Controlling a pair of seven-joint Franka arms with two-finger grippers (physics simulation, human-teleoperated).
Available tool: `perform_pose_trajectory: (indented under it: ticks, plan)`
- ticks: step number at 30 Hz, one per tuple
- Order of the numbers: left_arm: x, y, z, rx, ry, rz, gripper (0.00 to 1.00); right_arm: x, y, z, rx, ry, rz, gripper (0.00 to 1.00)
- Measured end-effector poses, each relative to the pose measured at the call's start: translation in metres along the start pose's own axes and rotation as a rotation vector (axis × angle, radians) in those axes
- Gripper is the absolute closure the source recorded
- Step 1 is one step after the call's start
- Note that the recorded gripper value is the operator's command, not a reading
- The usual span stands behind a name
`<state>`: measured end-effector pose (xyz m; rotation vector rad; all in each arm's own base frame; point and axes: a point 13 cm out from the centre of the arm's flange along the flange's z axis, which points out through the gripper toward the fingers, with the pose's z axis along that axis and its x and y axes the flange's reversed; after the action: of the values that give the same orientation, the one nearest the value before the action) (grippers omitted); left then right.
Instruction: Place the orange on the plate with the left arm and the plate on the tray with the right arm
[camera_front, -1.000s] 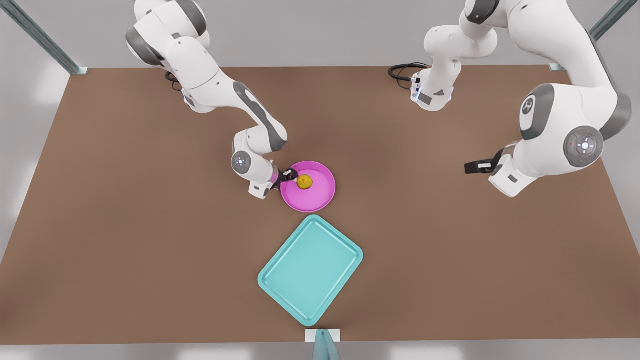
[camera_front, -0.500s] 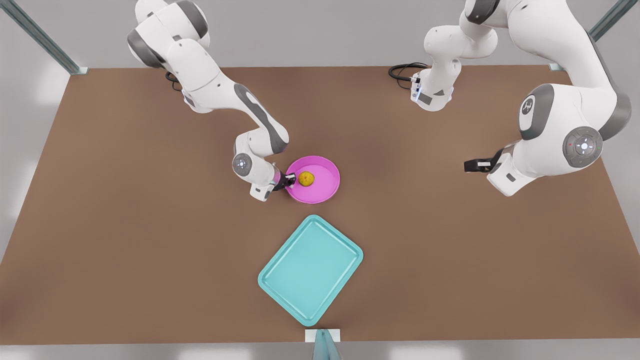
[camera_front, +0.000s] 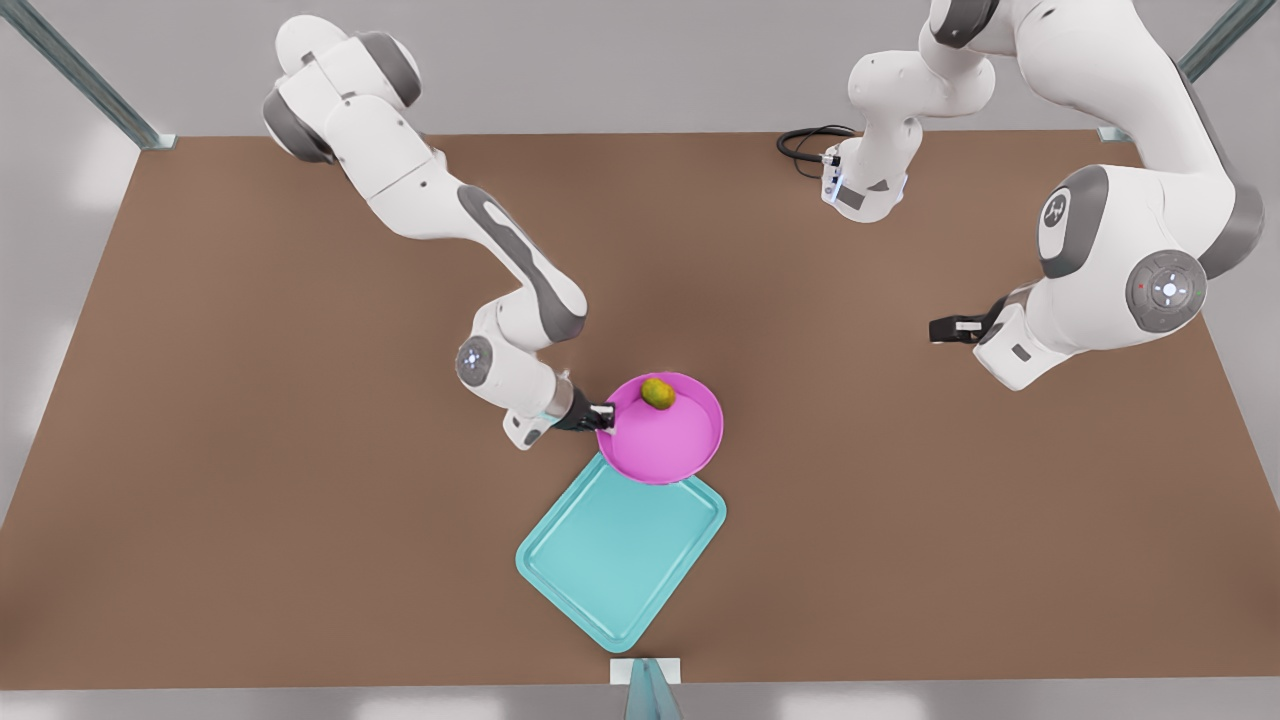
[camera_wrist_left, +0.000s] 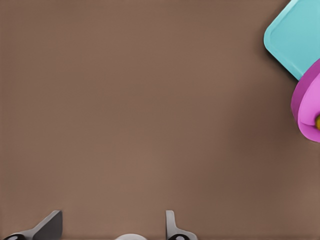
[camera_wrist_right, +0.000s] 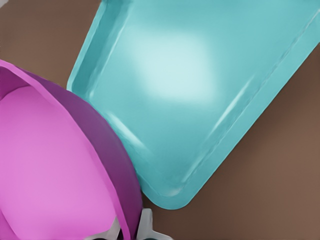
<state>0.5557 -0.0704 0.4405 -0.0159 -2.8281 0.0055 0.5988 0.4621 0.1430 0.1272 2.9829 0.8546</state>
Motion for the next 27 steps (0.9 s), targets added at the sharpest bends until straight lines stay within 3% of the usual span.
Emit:
perform_pose_trajectory:
  ticks: [7, 15, 16, 24, 27]
  plan:
    - [0.0, -0.001, -0.001, 0.002, -0.001, 0.004, 0.0, -0.051, -0.036, 0.032, -0.05, -0.029, 0.328, 0.79]
    - [0.0, -0.002, 0.0, 0.004, 0.002, 0.007, 0.0, -0.085, -0.066, 0.03, -0.07, -0.064, 0.543, 0.79]
    - [0.0, -0.002, 0.0, 0.004, 0.002, 0.007, 0.0, -0.086, -0.068, 0.03, -0.07, -0.065, 0.56, 0.0]
    - [0.0, -0.002, 0.0, 0.005, 0.002, 0.008, 0.0, -0.105, -0.023, -0.004, -0.135, -0.092, 0.626, 0.0]
    - [0.0, -0.003, 0.0, 0.004, 0.002, 0.01, 0.0, -0.102, 0.0, -0.108, -0.068, -0.077, 0.529, 0.0]
